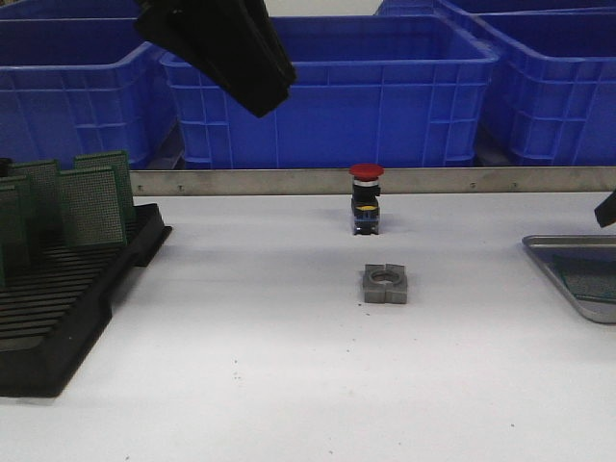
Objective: Place circuit board on tray
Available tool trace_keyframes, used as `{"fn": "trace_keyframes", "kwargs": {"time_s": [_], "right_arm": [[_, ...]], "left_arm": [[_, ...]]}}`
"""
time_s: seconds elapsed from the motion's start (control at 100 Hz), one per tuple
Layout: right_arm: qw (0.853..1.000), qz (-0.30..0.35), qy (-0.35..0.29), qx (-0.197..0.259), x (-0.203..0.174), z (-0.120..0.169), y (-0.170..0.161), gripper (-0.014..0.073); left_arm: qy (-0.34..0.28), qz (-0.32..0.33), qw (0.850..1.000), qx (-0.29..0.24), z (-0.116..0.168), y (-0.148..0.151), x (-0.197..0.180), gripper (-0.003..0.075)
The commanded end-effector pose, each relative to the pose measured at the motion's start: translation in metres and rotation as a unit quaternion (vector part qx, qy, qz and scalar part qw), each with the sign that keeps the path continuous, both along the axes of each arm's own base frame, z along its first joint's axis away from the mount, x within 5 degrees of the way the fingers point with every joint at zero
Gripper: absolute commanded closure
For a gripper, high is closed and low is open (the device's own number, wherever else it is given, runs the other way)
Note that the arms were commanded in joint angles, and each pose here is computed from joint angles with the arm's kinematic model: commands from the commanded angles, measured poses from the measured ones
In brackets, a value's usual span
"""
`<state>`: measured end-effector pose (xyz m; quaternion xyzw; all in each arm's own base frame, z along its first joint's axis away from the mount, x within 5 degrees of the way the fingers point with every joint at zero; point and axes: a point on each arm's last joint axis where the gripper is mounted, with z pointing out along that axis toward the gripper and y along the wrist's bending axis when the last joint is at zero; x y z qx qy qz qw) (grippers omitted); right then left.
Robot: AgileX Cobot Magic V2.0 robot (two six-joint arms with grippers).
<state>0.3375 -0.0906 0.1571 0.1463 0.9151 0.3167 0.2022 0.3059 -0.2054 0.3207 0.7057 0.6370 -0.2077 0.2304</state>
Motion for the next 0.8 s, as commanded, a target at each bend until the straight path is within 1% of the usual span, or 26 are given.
{"fn": "trace_keyframes", "kwargs": {"time_s": [0.0,0.09,0.23,0.34,0.47,0.59,0.79], "right_arm": [[0.999,-0.002,-0.045,0.0,0.001,0.031,0.0,0.0053],[0.999,-0.003,-0.049,-0.001,0.001,0.034,0.0,0.0053],[0.999,-0.003,-0.05,-0.002,0.0,0.035,0.0,0.0053],[0.999,-0.003,-0.05,-0.002,0.0,0.035,0.0,0.0053],[0.999,-0.003,-0.05,-0.002,0.0,0.035,0.0,0.0053],[0.999,-0.003,-0.05,-0.002,0.0,0.035,0.0,0.0053],[0.999,-0.002,-0.05,-0.002,0.0,0.035,0.0,0.0053]], "left_arm": [[-0.005,-0.009,0.999,-0.038,0.029,-0.001,-0.015,0.0217],[-0.017,-0.008,0.999,-0.027,0.03,0.002,-0.012,0.0217],[-0.05,0.014,0.999,0.008,0.035,0.021,-0.001,0.0217],[-0.072,0.047,0.996,0.039,0.036,0.045,0.013,0.0217],[-0.1,0.097,0.987,0.077,0.034,0.082,0.031,0.0217],[-0.119,0.133,0.98,0.085,0.034,0.109,0.043,0.0217],[-0.129,0.147,0.976,0.098,0.027,0.135,0.055,0.0217]]}}
